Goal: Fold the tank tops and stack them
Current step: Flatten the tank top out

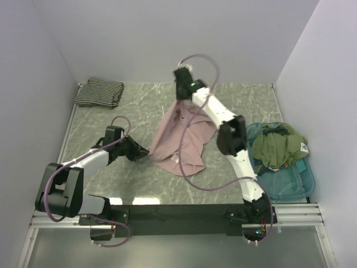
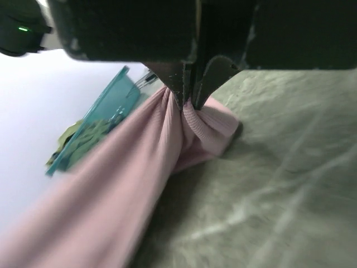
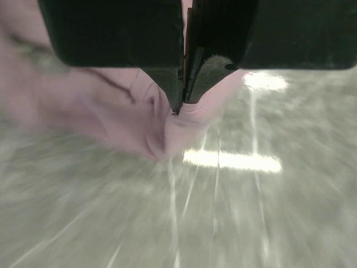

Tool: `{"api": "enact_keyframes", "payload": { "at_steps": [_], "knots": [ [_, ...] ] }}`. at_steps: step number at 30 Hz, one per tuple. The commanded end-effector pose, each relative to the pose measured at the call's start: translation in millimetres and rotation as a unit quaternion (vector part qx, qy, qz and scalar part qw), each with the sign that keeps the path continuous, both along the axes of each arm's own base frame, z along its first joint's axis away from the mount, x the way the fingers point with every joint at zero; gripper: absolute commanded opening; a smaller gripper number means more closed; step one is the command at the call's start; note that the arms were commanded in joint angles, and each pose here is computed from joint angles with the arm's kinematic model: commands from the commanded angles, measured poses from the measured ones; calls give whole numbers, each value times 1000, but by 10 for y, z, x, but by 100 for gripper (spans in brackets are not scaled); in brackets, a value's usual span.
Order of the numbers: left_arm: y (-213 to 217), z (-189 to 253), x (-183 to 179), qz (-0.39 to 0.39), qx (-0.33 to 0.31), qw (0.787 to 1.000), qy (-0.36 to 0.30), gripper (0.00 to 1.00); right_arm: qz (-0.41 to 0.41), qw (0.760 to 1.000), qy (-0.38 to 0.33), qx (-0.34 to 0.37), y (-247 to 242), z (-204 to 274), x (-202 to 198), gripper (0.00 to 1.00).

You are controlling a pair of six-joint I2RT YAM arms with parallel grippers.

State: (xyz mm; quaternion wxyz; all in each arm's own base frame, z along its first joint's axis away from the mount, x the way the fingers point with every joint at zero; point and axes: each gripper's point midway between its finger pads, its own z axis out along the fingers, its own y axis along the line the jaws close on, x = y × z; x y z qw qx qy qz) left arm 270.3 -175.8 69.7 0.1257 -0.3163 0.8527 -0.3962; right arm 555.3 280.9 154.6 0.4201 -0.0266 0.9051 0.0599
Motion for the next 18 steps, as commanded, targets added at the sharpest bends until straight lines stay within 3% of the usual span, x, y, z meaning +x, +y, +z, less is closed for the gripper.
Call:
{"api": "enact_keyframes", "payload": {
  "at_steps": [1,2,3,4,6,7,9,14,16,18],
  "knots": [
    [86,267,123,1,-20,998,-53,1,25,999,-32,20,286,370,-114,0],
    [188,267,157,16,-11,998,-53,4,33,997,-44,48,370,474,-119,0],
    [253,268,131,24,-2,999,-46,9,36,997,-42,59,399,460,-143,6],
    [339,279,180,36,18,998,-55,26,41,997,-24,58,399,299,-208,28],
    [469,334,213,55,37,996,-62,45,48,995,-41,77,436,476,-257,47],
    [534,394,283,63,54,994,-77,61,48,996,-37,72,423,437,-296,55],
    [597,519,351,68,75,991,-92,72,43,995,-53,71,371,640,-359,58],
    [778,658,429,58,157,979,-113,75,-3,992,-87,87,74,1239,-636,61],
    [823,652,375,45,186,976,-107,67,-23,994,-66,83,-54,1109,-833,60],
    [812,607,329,39,218,970,-102,62,-29,989,-80,123,-93,1328,-1143,58]
  ]
}}
